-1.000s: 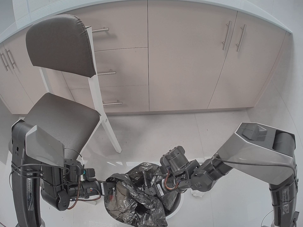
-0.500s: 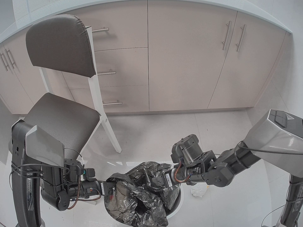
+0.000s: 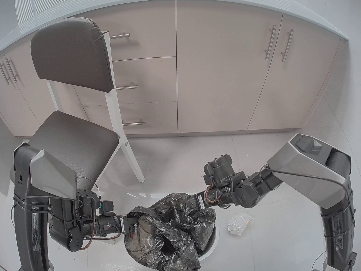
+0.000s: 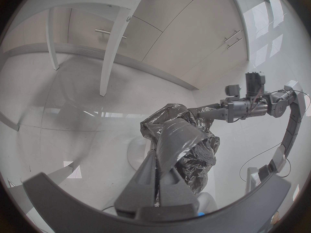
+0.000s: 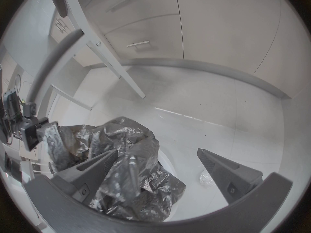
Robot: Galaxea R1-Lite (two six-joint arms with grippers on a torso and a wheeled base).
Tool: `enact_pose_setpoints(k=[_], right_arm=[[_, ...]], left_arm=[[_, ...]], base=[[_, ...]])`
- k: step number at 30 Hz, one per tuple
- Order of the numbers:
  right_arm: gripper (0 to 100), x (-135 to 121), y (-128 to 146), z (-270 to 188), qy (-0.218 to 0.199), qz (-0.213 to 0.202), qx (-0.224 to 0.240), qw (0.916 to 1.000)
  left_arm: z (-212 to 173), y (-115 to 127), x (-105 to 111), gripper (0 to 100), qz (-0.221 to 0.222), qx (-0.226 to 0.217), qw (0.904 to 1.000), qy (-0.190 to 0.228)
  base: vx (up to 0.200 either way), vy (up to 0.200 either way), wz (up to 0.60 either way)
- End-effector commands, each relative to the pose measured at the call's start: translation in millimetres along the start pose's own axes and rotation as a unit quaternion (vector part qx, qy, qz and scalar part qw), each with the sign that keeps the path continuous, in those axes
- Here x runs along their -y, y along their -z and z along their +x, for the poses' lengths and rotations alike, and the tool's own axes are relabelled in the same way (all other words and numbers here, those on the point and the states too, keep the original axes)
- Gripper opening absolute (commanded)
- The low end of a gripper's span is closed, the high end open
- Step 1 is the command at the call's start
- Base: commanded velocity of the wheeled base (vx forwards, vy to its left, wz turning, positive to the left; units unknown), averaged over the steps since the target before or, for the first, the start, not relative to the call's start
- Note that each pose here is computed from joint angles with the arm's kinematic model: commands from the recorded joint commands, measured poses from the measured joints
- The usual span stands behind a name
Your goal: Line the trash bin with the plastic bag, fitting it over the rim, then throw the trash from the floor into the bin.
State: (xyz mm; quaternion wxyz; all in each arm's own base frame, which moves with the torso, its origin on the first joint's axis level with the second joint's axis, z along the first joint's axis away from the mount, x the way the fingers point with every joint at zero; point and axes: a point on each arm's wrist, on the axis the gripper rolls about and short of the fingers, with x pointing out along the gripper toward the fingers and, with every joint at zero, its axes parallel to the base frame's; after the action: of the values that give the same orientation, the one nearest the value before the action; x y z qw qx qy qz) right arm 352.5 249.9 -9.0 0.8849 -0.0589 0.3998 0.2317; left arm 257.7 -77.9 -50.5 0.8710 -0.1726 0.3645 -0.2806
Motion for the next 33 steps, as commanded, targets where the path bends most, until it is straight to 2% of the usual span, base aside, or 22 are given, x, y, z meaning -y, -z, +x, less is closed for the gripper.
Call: enact_pose_setpoints(k=[1, 7, 11, 13, 15, 17, 25, 33], right_arm=[[100, 1, 21, 47, -0.003, -0.001, -0.057, 0.9984], [100, 0, 15, 48, 0.000, 0.011, -0.087, 0.9962], [100, -3, 24, 37, 0.003, 0.001, -0.111, 0.9939], [100, -12, 31, 36, 0.004, -0.009, -0.119, 0.9929], [100, -19, 37, 35, 0.020, -0.017, -0.125, 0.9918], [100, -17, 40, 34, 0.039, -0.019, -0.124, 0.9913], [100, -16, 39, 33, 0.050, -0.002, -0.124, 0.9910], [100, -14, 44, 28, 0.086, 0.004, -0.121, 0.9890]], left_arm=[[0, 0, 0, 0, 0.001, 0.000, 1.0000, 0.000], [0, 0, 0, 0, 0.002, 0.000, 1.0000, 0.000], [0, 0, 0, 0, 0.002, -0.001, 1.0000, 0.000], [0, 0, 0, 0, 0.002, 0.000, 1.0000, 0.000], [0, 0, 0, 0, 0.002, 0.000, 1.0000, 0.000], [0, 0, 0, 0, 0.002, -0.001, 1.0000, 0.000], [1, 1, 0, 0, 0.001, -0.002, 1.0000, -0.001], [1, 1, 0, 0, 0.001, -0.002, 1.0000, -0.001]], base=[[0.000, 0.000, 0.00], [0.000, 0.000, 0.00], [0.000, 0.000, 0.00], [0.000, 0.000, 0.00], [0.000, 0.000, 0.00], [0.000, 0.000, 0.00], [0.000, 0.000, 0.00], [0.000, 0.000, 0.00]])
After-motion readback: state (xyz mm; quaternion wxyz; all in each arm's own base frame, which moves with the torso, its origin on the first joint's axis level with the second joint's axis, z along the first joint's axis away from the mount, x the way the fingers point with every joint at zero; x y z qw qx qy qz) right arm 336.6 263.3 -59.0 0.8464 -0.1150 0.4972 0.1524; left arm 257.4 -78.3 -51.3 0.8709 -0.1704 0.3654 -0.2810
